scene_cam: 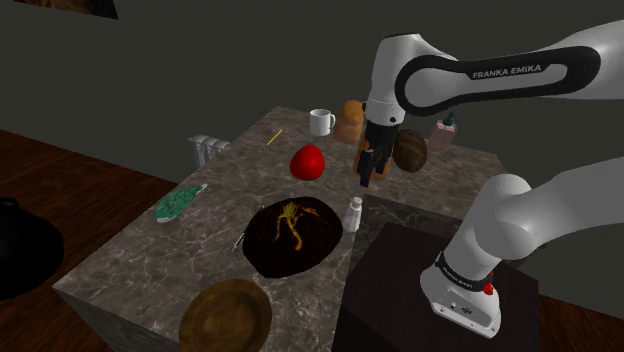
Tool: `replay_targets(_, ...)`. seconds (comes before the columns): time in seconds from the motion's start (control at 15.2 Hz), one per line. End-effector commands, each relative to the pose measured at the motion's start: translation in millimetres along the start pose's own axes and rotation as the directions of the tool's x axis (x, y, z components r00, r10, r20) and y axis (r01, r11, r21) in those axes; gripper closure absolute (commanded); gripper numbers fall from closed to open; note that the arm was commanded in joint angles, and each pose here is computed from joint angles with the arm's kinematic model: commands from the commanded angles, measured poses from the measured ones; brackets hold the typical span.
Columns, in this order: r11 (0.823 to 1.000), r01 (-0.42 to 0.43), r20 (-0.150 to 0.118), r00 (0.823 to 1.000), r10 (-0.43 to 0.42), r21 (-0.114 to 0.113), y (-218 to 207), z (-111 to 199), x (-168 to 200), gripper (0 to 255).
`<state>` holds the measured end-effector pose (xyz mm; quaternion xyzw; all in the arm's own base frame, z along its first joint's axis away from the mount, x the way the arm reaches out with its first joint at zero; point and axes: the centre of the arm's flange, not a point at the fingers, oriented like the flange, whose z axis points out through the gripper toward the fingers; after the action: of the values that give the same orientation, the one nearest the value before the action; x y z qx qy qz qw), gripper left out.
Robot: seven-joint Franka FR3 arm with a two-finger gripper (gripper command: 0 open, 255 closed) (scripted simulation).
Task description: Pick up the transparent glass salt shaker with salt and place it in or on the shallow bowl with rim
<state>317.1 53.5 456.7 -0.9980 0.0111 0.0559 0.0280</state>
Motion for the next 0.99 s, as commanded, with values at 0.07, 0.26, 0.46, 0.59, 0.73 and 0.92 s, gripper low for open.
replay_targets(0.07,0.999,-0.048,-0.029,0.998,0.048,-0.003,-20,33,12,0)
replay_targets(0.26,0.999,-0.055,-0.032,0.998,0.054,-0.004,-23,48,14,0)
replay_targets(0.46,0.999,-0.055,-0.032,0.998,0.054,-0.004,-22,64,14,0)
replay_targets(0.59,0.999,-0.055,-0.032,0.998,0.054,-0.004,-22,74,14,0)
replay_targets(0.73,0.999,-0.055,-0.032,0.998,0.054,-0.004,-22,77,15,0)
replay_targets(0.92,0.999,-0.055,-0.032,0.998,0.054,-0.004,-22,77,15,0)
